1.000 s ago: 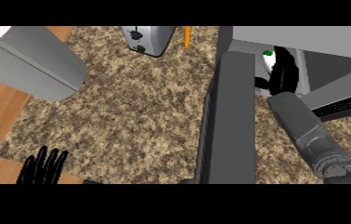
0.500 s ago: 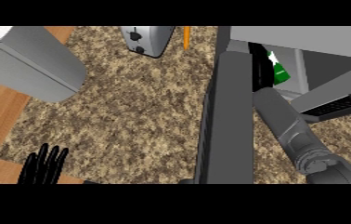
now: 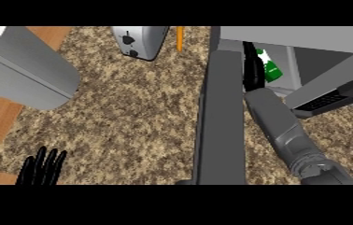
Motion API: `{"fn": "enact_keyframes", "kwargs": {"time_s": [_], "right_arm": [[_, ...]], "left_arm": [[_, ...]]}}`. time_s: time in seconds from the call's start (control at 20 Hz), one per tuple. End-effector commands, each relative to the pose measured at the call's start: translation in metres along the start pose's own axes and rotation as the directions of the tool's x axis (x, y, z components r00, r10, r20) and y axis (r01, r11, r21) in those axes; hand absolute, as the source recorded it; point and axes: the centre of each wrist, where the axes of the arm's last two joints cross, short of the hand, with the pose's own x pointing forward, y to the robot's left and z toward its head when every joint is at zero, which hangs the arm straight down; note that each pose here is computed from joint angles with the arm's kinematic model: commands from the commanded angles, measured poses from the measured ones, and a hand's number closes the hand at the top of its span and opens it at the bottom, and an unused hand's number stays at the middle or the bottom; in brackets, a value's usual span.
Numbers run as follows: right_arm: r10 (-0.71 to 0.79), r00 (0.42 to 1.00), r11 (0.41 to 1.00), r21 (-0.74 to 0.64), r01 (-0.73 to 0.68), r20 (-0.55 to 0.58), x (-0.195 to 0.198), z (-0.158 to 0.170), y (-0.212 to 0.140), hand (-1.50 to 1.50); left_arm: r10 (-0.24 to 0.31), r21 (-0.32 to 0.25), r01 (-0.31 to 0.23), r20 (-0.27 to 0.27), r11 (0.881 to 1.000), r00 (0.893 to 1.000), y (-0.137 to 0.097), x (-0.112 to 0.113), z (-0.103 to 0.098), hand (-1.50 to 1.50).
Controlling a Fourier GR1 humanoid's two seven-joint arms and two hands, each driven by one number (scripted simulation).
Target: Pick up the milk, place it into the microwave and close the microwave
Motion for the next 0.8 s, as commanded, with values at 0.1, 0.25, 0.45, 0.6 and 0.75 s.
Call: {"fn": "enact_keyframes", "kwargs": {"time_s": [0.1,0.25,0.45,0.6,0.75], "right_arm": [[-0.215,0.976,0.976,0.016,0.216,-0.038,-0.014,0.025,0.010,-1.50],[-0.288,0.957,0.956,0.060,0.289,-0.023,-0.036,0.044,0.004,-1.50],[-0.365,0.930,0.929,0.054,0.366,-0.042,-0.044,0.068,0.014,-1.50],[-0.379,0.924,0.923,0.054,0.382,-0.059,-0.052,0.064,0.003,-1.50],[-0.404,0.915,0.913,0.053,0.404,-0.013,-0.065,0.096,0.010,-1.50]], "left_arm": [[0.003,-0.004,-0.003,0.001,1.000,1.000,0.002,0.002,0.004,-1.50],[-0.014,0.009,0.014,-0.010,1.000,1.000,-0.002,0.004,0.006,-1.50],[-0.020,0.026,0.020,-0.007,0.999,1.000,-0.002,0.013,0.011,-1.50],[0.000,0.021,0.000,-0.011,1.000,1.000,0.006,0.013,0.008,-1.50],[-0.015,0.035,0.015,-0.023,0.999,1.000,0.004,0.013,0.019,-1.50]]}}
